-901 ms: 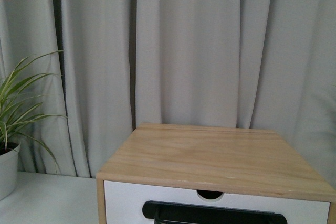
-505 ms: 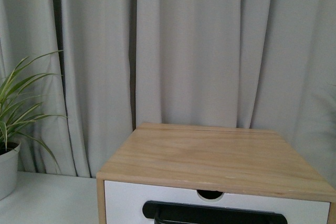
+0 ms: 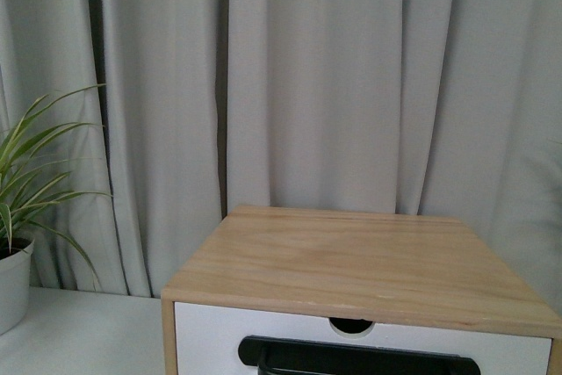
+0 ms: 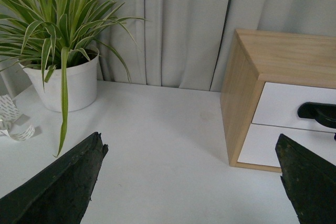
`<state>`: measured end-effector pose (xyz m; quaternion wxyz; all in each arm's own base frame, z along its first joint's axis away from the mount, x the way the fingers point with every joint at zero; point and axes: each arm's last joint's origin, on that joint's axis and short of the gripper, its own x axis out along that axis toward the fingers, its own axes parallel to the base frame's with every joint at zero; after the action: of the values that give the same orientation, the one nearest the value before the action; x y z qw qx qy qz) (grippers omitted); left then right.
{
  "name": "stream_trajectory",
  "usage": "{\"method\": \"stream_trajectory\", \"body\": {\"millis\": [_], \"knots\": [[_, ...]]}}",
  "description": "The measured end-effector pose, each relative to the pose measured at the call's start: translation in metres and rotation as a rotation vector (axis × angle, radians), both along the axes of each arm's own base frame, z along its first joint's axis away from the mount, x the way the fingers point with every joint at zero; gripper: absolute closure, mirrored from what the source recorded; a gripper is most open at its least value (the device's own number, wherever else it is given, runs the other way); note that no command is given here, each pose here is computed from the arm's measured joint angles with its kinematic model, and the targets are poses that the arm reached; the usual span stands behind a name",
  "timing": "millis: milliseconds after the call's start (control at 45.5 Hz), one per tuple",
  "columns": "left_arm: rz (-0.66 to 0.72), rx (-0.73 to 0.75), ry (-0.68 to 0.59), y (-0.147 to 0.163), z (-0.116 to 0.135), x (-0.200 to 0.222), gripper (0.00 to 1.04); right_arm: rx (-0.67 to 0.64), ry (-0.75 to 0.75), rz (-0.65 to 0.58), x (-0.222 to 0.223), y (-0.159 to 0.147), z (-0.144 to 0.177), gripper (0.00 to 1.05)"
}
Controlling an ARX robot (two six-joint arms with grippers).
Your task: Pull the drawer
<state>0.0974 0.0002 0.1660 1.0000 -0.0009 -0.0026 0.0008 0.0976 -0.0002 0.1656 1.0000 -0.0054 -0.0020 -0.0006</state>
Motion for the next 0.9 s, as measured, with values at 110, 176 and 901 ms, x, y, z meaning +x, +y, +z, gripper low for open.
{"method": "stream_trajectory", "body": {"millis": [110, 176, 901], "knots": [[0.000, 0.000, 0.000, 0.000, 0.000, 0.000, 0.06, 0.000, 0.000, 0.000, 0.000, 0.000, 0.000, 0.09], [0.000, 0.000, 0.000, 0.000, 0.000, 0.000, 0.06, -0.004, 0.005, 0.014, 0.000, 0.000, 0.000, 0.09], [-0.955, 0.632, 0.086, -0.024, 0.055, 0.061, 0.06, -0.538, 0.216, 0.743, 0.056, -0.009, 0.061, 0.09]]}}
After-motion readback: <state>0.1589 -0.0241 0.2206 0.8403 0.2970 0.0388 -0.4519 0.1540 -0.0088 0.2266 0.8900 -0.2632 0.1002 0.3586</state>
